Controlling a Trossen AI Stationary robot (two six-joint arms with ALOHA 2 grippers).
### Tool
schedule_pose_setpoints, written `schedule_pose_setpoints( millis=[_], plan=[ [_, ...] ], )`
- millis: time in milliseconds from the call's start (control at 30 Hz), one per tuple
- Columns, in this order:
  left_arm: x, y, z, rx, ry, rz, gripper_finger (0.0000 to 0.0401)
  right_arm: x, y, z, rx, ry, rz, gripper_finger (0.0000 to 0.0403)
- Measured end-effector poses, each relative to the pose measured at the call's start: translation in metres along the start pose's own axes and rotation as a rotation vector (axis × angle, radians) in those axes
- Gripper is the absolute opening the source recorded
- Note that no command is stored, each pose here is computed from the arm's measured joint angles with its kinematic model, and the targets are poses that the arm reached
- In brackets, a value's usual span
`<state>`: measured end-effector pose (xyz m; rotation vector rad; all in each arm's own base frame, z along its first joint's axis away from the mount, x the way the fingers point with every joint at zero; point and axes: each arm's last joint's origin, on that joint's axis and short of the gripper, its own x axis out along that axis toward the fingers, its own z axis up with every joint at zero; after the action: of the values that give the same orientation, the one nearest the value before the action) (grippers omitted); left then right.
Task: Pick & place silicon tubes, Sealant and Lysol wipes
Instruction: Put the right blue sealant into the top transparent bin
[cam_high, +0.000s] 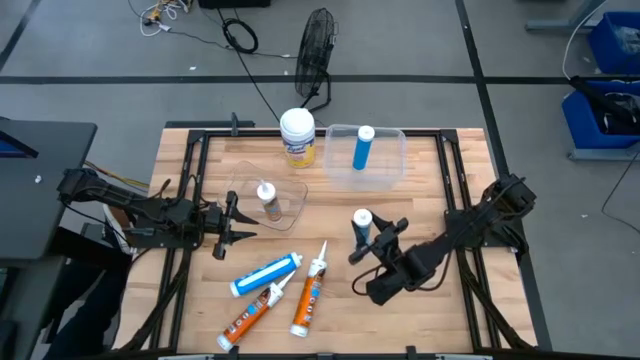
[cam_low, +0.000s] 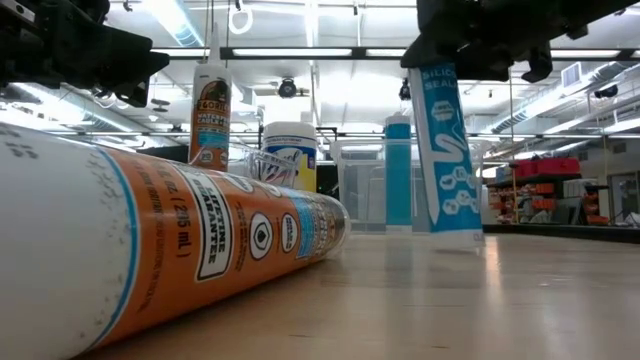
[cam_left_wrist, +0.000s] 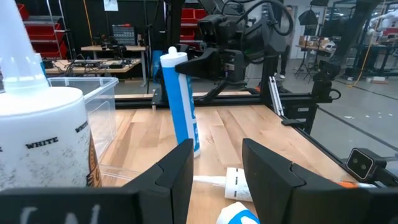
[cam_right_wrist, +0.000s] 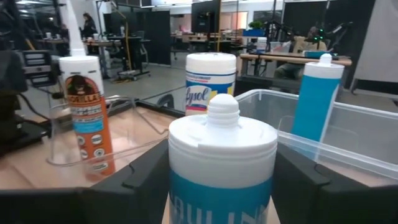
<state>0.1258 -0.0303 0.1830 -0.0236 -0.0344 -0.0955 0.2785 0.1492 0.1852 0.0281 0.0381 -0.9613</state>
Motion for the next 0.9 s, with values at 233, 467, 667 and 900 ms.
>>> schedule_pose_setpoints(
  millis=[233, 467, 667, 900],
  plan=[
    [0.0, 0.0, 0.0, 0.0, 0.0, 0.0, 0.0142, -0.012, 0.001, 0.0, -0.029, -0.001, 0.037, 0.0234],
    [0.0, 0.0, 0.0, 0.0, 0.0, 0.0, 0.0142, -0.015, 0.001, -0.001, -0.049, -0.007, 0.043, 0.0269],
    [0.0, 0.0, 0.0, 0.0, 0.0, 0.0, 0.0142, -0.015, 0.001, -0.001, -0.059, -0.008, 0.043, 0.0301],
    [0.0, 0.0, 0.0, 0.0, 0.0, 0.0, 0.0142, -0.015, 0.001, 0.002, -0.08, 0.002, 0.05, 0.0317]
  ],
)
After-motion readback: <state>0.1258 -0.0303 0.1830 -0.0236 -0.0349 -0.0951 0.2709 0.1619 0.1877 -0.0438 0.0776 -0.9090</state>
